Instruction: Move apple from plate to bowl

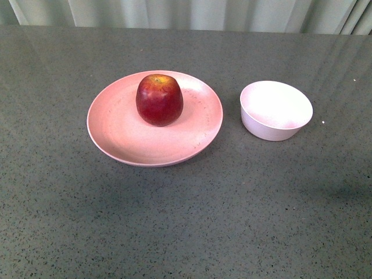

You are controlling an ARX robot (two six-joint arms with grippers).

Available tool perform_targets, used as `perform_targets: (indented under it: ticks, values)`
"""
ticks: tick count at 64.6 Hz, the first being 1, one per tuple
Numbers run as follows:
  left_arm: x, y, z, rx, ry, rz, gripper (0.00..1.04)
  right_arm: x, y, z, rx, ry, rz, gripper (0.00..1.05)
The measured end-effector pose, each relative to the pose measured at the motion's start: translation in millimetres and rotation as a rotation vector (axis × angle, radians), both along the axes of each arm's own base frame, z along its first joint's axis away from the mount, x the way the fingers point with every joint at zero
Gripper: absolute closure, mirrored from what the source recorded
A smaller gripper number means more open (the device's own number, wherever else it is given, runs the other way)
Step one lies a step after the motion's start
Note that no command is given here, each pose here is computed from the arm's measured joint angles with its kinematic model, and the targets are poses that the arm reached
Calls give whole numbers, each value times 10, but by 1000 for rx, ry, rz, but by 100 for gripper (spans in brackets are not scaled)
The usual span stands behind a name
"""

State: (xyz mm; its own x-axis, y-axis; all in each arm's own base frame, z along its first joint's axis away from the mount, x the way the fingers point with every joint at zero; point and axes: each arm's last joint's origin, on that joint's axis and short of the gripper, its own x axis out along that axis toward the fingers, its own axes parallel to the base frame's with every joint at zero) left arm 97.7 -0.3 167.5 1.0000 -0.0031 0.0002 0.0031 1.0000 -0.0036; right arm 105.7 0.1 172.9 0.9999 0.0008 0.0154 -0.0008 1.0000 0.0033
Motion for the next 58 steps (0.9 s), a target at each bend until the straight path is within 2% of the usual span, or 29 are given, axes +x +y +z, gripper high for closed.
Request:
perform_targets:
  ticks: [27,39,55,58]
  values:
    - [0,0,0,0,0,0,9,-90,0,-18,0,-3,0,103]
    - [0,0,0,0,0,0,9,-90,0,-18,0,-3,0,65]
    - [0,0,-1,0,1,0,9,-90,0,-18,0,-3,0,21]
    - [3,-6,-8,-6,82,-32,9,-90,0,-18,0,-3,0,14]
